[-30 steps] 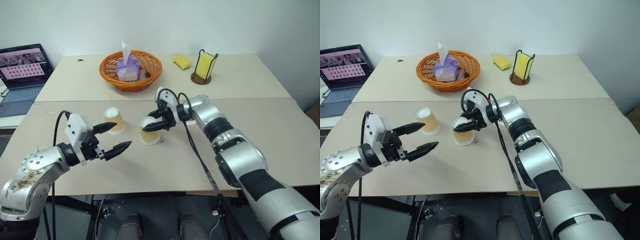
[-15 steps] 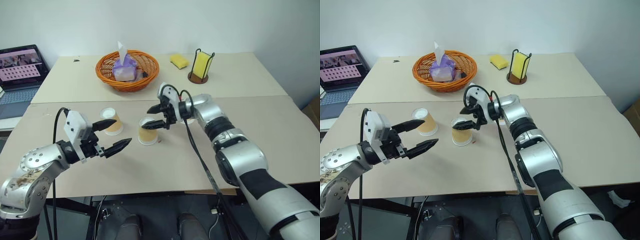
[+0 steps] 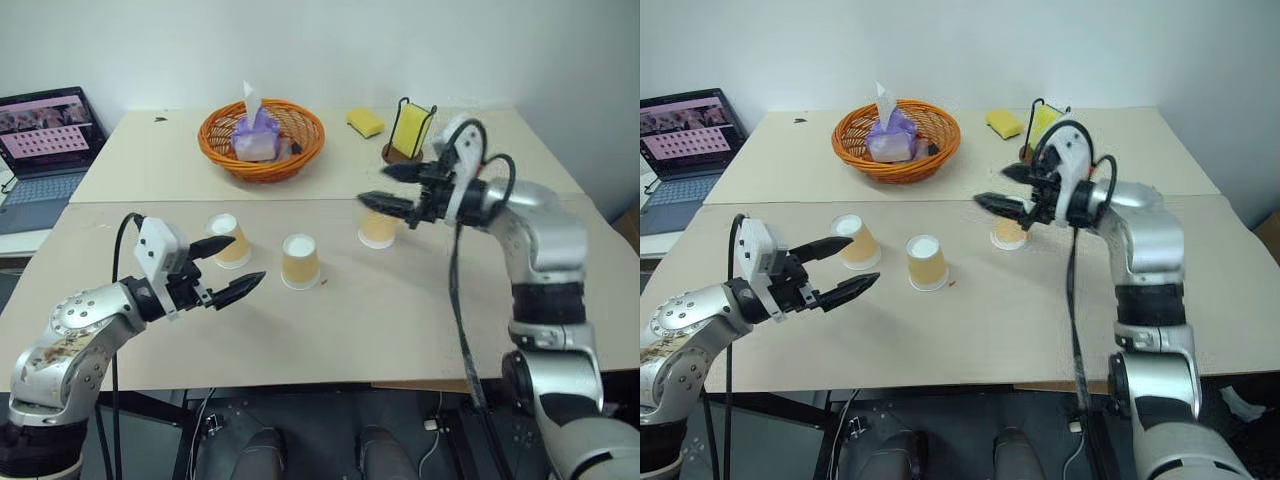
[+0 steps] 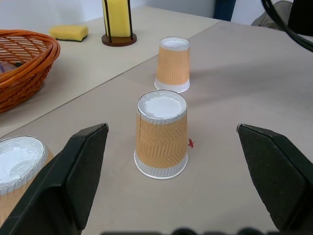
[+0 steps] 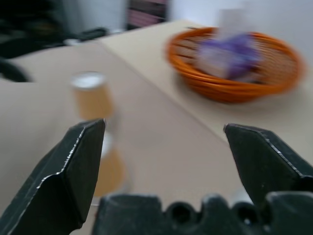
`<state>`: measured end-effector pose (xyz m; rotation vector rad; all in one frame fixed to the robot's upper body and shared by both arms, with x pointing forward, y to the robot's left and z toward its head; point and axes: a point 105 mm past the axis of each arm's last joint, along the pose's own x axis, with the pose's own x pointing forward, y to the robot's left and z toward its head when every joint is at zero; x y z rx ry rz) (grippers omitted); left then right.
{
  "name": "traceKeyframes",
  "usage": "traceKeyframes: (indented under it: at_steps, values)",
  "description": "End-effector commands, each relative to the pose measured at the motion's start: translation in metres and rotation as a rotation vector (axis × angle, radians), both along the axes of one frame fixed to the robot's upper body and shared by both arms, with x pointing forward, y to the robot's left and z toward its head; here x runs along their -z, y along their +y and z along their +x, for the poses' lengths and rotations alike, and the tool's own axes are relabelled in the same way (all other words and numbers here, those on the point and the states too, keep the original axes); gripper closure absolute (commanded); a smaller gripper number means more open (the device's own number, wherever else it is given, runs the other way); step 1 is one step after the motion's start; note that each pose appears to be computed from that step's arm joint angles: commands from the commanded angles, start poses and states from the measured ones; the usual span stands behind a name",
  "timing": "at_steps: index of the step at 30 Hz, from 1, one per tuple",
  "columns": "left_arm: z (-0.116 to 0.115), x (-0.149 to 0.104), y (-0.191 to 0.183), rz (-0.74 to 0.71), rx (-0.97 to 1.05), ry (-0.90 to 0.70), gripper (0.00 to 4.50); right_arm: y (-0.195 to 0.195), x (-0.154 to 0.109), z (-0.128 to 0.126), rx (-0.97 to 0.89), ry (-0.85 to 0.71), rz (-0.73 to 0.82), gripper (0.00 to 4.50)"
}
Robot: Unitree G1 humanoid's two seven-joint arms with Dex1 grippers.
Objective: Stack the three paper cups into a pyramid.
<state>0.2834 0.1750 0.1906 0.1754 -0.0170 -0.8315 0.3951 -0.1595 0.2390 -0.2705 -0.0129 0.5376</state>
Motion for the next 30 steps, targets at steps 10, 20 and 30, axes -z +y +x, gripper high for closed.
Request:
traceKeyframes:
  at_steps: [10,20,30]
  values:
    - [0.007,-0.008,-0.002,0.02,0.032,-0.038,0.0,-0.026,0.086,0.001,0.445,0.062,0.021,0.02]
    - [0.007,-0.007,-0.001,0.02,0.025,-0.042,0.0,0.01,0.069,0.005,0.261,0.032,0.162,0.02]
    - [0.003,-0.007,0.001,0.022,0.006,-0.048,0.0,0.016,0.051,0.016,0.213,0.014,0.267,0.02]
